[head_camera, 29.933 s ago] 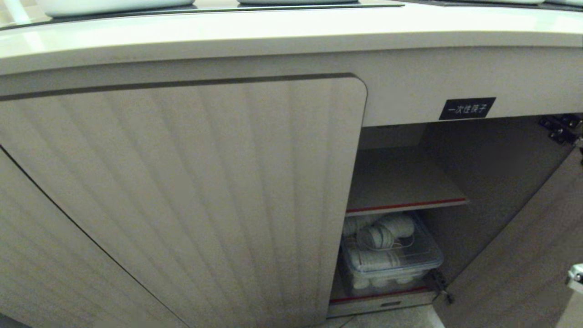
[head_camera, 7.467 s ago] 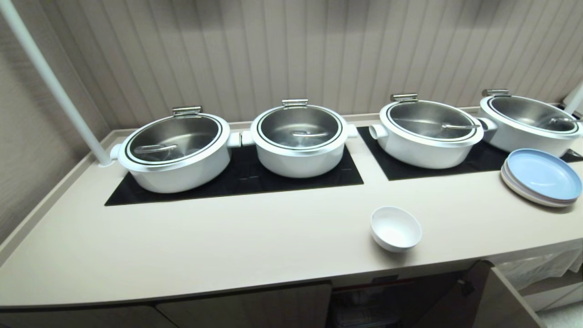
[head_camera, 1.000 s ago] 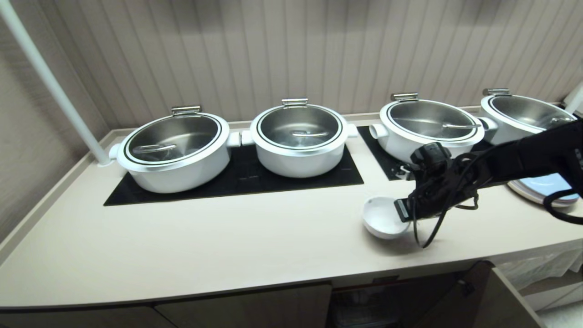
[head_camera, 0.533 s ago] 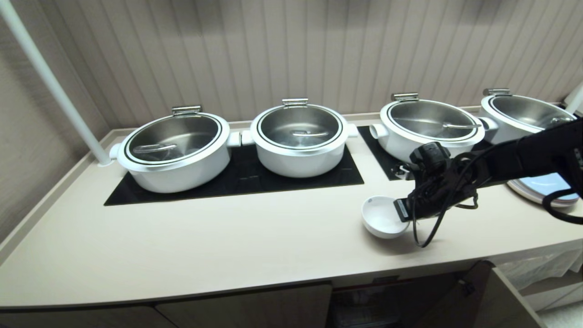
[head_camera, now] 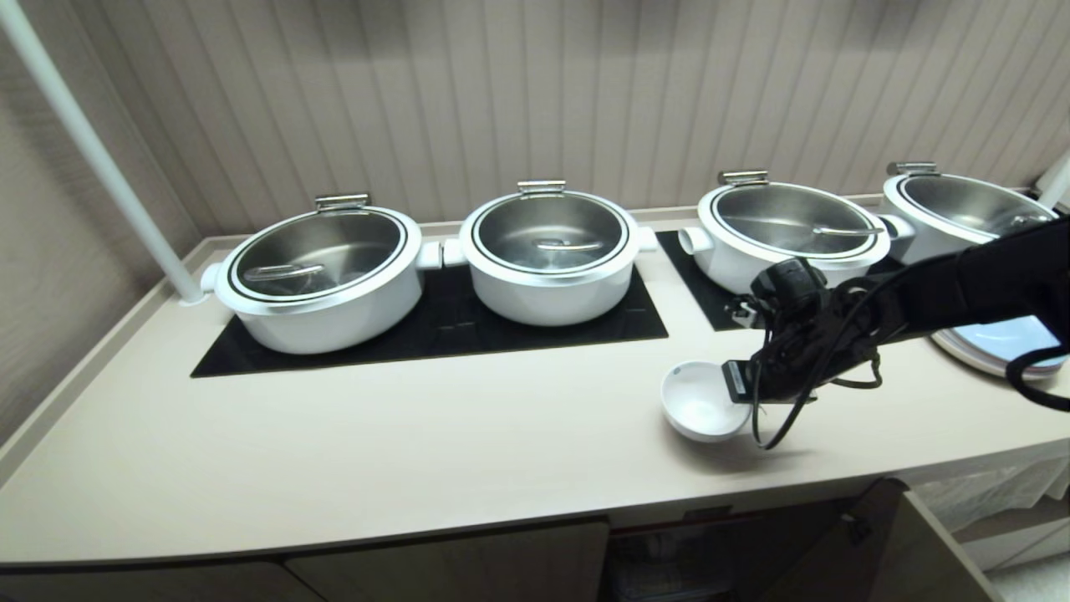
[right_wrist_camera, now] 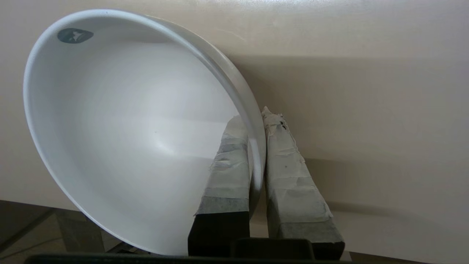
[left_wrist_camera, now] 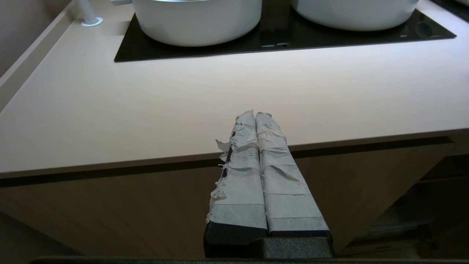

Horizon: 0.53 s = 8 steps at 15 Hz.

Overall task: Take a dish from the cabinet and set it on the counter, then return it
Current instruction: Pick up the bowl from the table

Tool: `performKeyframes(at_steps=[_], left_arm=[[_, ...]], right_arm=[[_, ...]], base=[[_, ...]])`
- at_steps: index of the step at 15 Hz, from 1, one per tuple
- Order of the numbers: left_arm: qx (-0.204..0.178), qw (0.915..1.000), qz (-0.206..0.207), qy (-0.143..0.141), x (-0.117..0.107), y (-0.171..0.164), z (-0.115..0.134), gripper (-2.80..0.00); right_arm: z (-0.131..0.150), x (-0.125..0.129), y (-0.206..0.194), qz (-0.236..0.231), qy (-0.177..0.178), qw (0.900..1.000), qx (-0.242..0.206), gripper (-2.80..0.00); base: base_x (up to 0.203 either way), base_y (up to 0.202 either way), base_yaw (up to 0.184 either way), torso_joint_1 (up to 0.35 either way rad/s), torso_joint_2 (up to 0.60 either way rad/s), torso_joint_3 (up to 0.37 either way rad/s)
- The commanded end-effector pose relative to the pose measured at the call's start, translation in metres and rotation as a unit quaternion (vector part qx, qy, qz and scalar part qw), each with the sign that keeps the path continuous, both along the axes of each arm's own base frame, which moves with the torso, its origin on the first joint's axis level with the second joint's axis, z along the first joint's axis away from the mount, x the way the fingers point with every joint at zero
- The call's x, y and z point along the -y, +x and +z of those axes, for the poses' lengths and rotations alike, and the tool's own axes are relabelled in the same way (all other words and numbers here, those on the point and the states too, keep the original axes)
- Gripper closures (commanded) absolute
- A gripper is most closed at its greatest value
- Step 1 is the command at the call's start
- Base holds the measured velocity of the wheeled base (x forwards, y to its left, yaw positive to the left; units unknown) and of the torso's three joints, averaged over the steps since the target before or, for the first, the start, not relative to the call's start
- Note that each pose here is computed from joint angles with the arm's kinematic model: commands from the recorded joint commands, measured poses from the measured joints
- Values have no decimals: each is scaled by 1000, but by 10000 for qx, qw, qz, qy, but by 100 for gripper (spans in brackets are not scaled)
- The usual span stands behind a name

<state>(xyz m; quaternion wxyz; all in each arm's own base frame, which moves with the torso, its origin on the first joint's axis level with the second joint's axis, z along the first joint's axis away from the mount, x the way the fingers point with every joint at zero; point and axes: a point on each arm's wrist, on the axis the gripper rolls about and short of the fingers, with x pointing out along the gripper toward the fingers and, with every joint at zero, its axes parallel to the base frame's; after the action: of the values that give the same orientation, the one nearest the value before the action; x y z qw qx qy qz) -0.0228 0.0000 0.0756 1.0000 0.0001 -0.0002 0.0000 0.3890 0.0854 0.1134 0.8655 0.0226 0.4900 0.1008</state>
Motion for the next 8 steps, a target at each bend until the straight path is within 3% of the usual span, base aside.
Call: performKeyframes(at_steps=[1,8], left_arm=[[6,10000,0,-1,0,0,0,0],[-2,10000,0,-1,0,0,0,0]], right_arm=[[8,0,-5,6,35,10000,73,0],[26,-1,-15,-623,493,9968,83,0]], base=[[0,0,0,0,0,0],[0,0,0,0,0,0]])
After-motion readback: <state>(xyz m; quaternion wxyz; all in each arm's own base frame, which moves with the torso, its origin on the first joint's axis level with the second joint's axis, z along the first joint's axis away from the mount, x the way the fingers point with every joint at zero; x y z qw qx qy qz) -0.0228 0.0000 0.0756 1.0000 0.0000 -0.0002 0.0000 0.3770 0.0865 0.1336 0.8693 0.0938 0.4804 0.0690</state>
